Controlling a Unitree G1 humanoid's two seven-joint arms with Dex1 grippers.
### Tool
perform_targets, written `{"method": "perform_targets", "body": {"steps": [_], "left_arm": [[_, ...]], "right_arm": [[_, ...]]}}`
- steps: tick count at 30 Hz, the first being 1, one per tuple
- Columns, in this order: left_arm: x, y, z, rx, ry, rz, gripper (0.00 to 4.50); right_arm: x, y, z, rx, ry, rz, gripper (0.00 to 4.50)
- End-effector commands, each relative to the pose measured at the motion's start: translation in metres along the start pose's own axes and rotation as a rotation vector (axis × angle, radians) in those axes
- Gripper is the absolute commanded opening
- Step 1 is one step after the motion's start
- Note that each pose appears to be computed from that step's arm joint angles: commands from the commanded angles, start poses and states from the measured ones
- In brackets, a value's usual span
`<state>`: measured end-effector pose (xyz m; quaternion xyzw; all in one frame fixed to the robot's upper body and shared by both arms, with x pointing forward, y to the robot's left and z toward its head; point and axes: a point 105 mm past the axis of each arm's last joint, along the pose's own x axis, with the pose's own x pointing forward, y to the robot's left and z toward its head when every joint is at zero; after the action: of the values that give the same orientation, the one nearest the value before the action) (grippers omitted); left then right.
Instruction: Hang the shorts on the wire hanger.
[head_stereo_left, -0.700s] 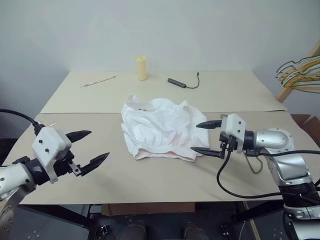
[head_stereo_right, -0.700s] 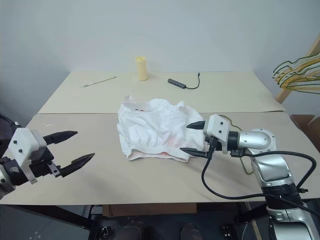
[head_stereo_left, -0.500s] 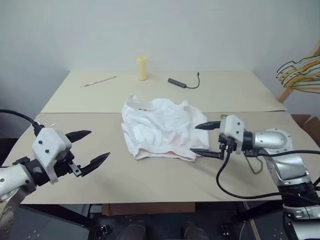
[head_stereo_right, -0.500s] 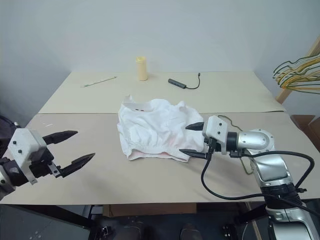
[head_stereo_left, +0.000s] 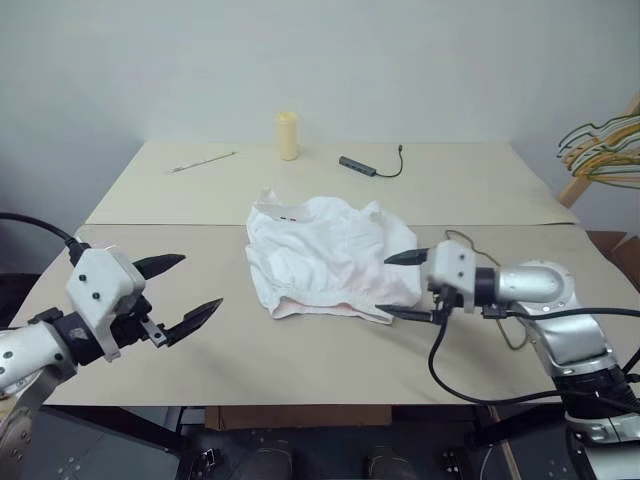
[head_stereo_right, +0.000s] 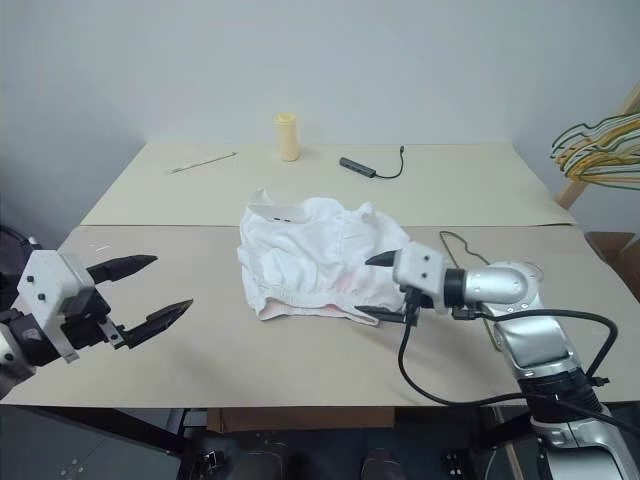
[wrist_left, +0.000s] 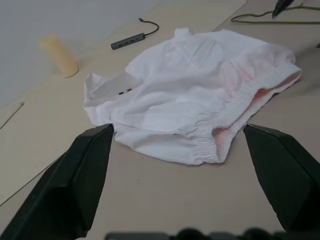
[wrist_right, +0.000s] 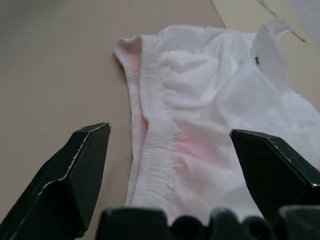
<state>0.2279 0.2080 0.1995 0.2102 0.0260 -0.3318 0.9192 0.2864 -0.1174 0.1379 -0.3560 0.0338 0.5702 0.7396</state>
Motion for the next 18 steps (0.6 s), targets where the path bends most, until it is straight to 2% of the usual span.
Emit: {"method": "perform_targets", "body": {"steps": [1,8,9,11,13,18], "left_arm": [[0.001,-0.003,0.005,0.017,-0.018,-0.005,4.50],[0.004,-0.004,0.005,0.008,-0.023,-0.018,4.50],[0.004,-0.004,0.004,0.008,-0.024,-0.021,4.50],[0.005,-0.005,0.005,0.008,-0.025,-0.024,4.50],[0.006,-0.005,0.005,0.008,-0.027,-0.025,4.50],[0.007,-0.005,0.005,0.007,-0.029,-0.033,4.50]], "right_arm": [[0.009,0.008,-0.007,-0.057,0.101,0.026,4.49],[0.029,0.009,-0.044,-0.101,0.313,0.031,4.49],[0.033,0.006,-0.049,-0.122,0.343,0.011,4.32],[0.040,0.000,-0.055,-0.151,0.374,-0.025,3.89],[0.041,-0.004,-0.056,-0.157,0.384,-0.049,3.26],[0.036,-0.010,-0.056,-0.187,0.381,-0.070,1.40]]}}
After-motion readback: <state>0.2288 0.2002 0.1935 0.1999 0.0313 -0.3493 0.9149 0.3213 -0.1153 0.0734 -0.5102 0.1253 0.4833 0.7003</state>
